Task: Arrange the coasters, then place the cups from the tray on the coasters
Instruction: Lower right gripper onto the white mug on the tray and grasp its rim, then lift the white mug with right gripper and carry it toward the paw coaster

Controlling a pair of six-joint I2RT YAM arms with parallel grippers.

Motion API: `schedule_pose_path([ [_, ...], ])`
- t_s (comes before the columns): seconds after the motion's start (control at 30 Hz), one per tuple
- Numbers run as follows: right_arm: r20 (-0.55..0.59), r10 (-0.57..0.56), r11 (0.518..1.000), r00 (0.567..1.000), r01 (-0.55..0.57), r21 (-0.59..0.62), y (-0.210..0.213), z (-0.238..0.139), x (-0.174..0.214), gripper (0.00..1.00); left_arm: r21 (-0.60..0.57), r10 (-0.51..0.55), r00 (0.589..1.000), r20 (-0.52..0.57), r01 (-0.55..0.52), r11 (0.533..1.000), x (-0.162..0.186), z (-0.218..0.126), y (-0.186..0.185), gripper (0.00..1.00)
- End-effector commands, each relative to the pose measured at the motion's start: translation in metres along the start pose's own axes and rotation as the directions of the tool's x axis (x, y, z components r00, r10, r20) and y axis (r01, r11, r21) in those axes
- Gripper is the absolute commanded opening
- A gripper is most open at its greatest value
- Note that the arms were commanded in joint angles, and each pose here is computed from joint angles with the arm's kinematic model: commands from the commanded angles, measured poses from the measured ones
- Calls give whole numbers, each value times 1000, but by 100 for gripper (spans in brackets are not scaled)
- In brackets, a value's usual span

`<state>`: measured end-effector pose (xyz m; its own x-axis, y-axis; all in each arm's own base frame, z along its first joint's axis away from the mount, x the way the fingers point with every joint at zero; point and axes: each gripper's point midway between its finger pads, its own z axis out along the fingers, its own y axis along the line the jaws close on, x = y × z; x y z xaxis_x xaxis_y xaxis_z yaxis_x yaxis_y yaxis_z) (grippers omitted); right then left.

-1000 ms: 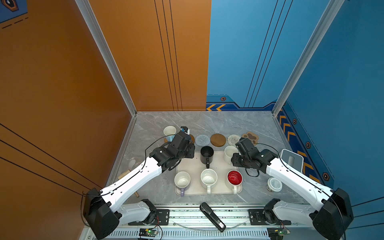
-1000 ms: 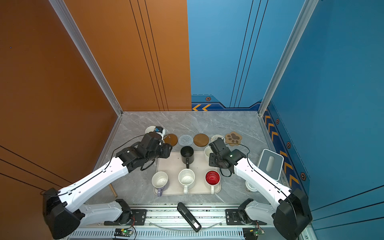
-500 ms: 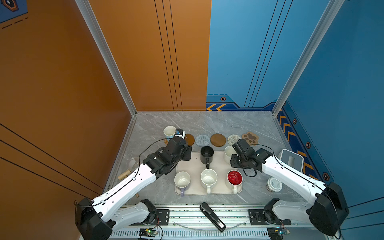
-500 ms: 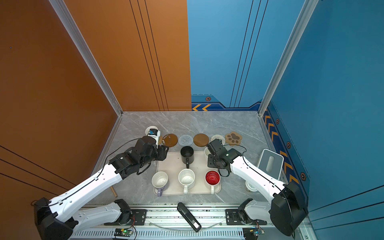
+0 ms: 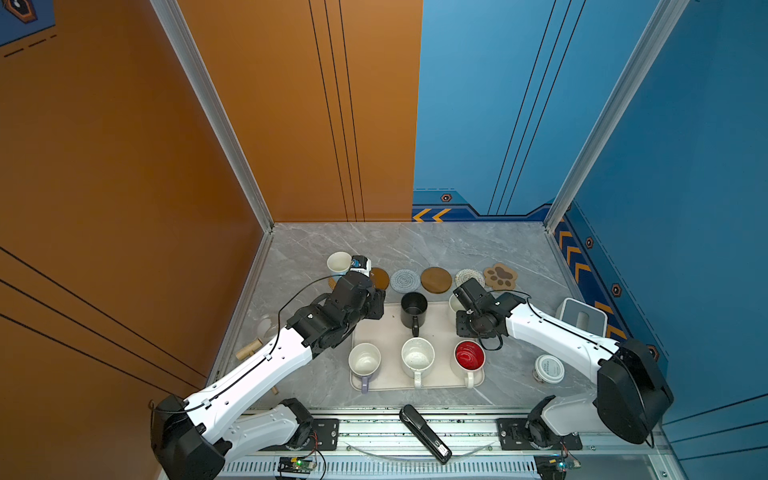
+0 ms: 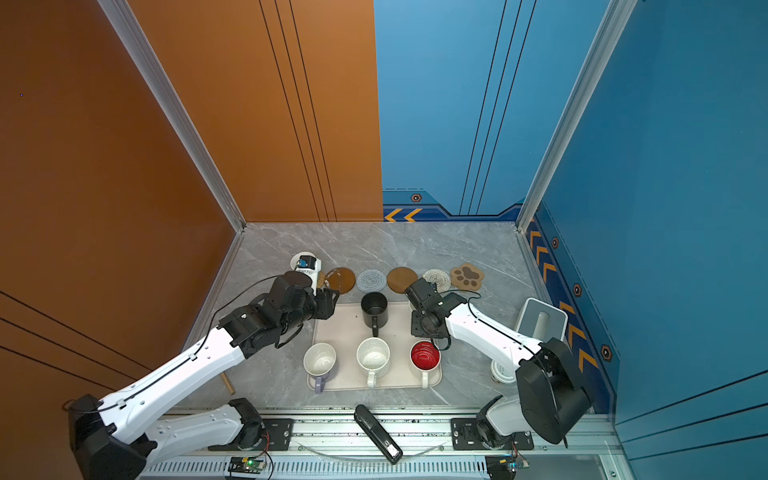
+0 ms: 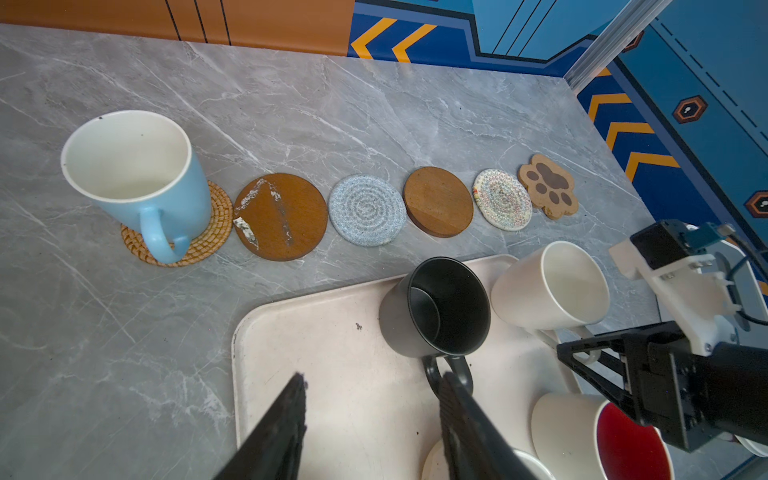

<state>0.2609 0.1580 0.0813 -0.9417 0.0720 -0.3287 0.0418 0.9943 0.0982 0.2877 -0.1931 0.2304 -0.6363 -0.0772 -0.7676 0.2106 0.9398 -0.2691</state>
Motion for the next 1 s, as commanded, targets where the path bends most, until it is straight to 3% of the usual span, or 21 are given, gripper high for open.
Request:
schedule_pose_path([
  [0.0,68,0,1000,998,-1,18,2,-6,-18,37,-8,31,1000,-5,-31,999,5,3,1,53],
  [0.57,61,-11,999,998,8,41,5,4,-27,30,-22,38,999,12,-38,999,2,0,6,54],
  [0.67,60,-12,999,998,9,46,5,5,-28,20,-24,37,999,16,-36,999,1,-1,7,54],
  [0.8,63,-15,999,998,12,51,5,6,-30,0,-25,35,999,17,-34,999,1,-1,8,54],
  [0.97,77,-27,998,997,22,65,4,0,-33,0,-21,33,999,19,-32,999,0,-1,7,54],
])
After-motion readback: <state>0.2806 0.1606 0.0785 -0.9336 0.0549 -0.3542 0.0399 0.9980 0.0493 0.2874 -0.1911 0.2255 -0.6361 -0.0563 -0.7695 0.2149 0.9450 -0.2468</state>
